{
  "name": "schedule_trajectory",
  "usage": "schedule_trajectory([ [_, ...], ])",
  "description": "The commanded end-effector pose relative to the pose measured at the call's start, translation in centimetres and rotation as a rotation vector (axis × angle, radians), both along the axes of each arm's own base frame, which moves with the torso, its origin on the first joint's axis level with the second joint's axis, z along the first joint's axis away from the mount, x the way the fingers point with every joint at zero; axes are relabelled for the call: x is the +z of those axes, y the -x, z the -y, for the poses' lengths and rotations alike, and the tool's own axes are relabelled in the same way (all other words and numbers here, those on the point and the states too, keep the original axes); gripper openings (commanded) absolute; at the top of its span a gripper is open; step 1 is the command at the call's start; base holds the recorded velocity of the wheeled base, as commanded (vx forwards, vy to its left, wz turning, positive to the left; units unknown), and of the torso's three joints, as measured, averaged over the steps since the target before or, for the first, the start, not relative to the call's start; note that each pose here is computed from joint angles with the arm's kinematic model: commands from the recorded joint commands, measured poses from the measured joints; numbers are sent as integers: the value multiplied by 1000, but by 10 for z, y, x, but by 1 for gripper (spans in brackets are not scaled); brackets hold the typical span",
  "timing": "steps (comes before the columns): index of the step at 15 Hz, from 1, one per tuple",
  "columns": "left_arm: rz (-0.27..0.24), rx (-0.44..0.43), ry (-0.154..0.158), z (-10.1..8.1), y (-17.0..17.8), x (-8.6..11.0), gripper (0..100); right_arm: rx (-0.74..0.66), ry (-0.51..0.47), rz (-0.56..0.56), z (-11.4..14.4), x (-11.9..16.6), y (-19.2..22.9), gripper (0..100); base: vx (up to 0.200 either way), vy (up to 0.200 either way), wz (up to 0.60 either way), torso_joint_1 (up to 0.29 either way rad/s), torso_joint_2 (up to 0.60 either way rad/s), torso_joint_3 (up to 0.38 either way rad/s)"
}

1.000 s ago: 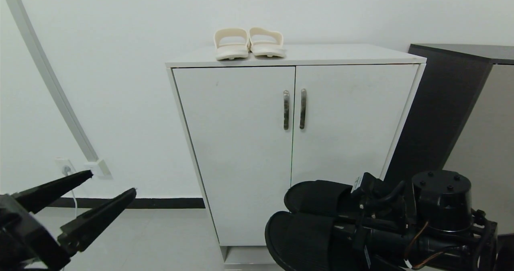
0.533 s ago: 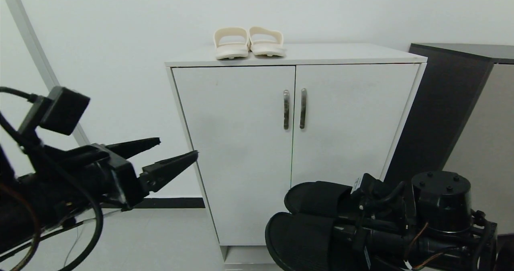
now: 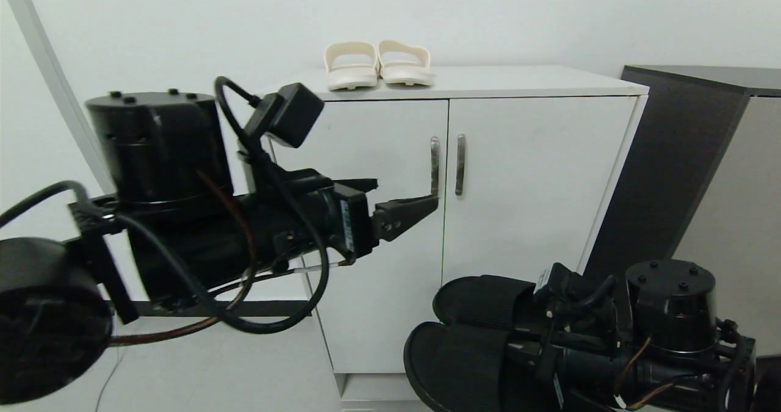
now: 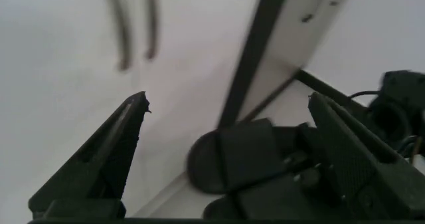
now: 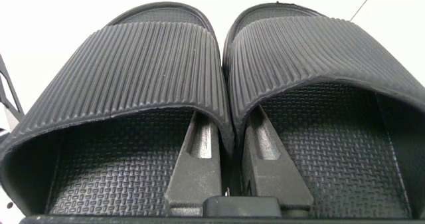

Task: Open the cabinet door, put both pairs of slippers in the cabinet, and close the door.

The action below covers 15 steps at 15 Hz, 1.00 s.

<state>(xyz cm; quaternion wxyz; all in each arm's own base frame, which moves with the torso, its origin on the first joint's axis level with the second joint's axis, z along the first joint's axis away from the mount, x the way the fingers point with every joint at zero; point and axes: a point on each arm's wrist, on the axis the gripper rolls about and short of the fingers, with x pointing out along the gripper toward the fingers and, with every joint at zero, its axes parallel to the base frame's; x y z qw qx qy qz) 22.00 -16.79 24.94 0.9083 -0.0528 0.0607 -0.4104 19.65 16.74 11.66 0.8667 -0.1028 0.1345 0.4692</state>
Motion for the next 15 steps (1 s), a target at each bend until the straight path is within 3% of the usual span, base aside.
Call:
schedule_trajectory([
  [1,-43,-79,5,29,-29,-9,100,-1,1,0,0,0,0,0,0,0,0,0,0,0],
  [4,-106,-183,92,52,-57,-2,100,-1,-6,-9,0,0,0,0,0,0,0,0,0,0],
  [6,-148,-238,132,63,-71,-2,100,-4,-7,-19,0,-1,-1,0,0,0,0,0,0,0],
  [8,-186,-240,159,73,-86,-5,100,-4,-8,-18,0,-1,-1,0,0,0,0,0,0,0],
  [10,-197,-216,160,78,-106,-7,100,-4,-9,-17,0,-1,-1,0,0,0,0,0,0,0],
  [15,-196,-123,161,75,-119,1,100,-5,-10,-15,0,0,-1,0,0,0,0,0,0,0],
])
